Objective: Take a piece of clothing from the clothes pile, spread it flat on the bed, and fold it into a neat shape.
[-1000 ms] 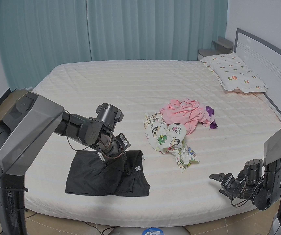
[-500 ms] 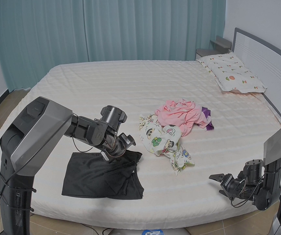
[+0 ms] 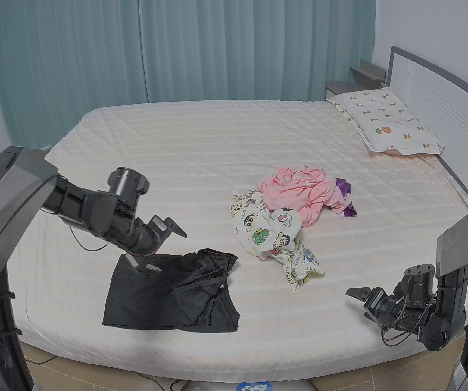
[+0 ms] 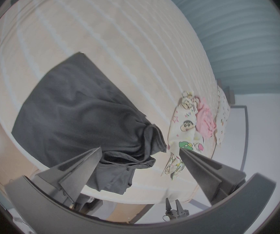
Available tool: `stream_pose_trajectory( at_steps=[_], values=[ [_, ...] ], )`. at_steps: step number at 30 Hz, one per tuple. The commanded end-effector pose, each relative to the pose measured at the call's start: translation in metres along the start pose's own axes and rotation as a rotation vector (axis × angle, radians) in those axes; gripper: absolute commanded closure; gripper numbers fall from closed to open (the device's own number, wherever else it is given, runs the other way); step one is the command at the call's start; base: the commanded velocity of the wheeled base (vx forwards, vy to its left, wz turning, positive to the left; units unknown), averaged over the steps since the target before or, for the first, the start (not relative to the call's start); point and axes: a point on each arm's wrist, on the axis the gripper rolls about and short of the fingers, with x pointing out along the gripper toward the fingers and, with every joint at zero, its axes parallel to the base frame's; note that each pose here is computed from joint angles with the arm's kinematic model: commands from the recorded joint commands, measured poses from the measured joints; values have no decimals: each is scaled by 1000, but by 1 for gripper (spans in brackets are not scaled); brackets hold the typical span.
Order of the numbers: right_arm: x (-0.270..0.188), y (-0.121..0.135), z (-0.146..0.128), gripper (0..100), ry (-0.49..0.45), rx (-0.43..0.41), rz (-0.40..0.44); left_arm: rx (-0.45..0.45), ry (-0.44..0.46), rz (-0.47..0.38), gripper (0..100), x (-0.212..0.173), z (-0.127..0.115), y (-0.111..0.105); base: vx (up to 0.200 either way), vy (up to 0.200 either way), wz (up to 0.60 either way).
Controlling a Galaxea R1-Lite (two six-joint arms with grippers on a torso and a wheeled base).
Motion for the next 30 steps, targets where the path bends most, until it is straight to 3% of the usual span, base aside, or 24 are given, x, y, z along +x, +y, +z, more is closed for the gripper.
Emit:
stream_pose_trajectory(
  at_steps=[1,4,11,22,30],
  values=[
    [6,19,-7,0,-42,-125,52,-99,-25,-14,0,-28,24,36,0,200,0],
    [7,33,-4,0,-92,-222,95,-130,-47,-26,0,-30,34,51,0,200,0],
    [26,63,-24,0,-39,-358,111,-146,-28,-51,0,-34,38,59,0,200,0],
    [47,133,-55,0,6,-475,91,-125,-21,-49,0,-32,38,71,0,200,0],
    [62,153,-80,0,30,-525,68,-124,-28,-50,0,-30,36,77,0,200,0]
  ],
)
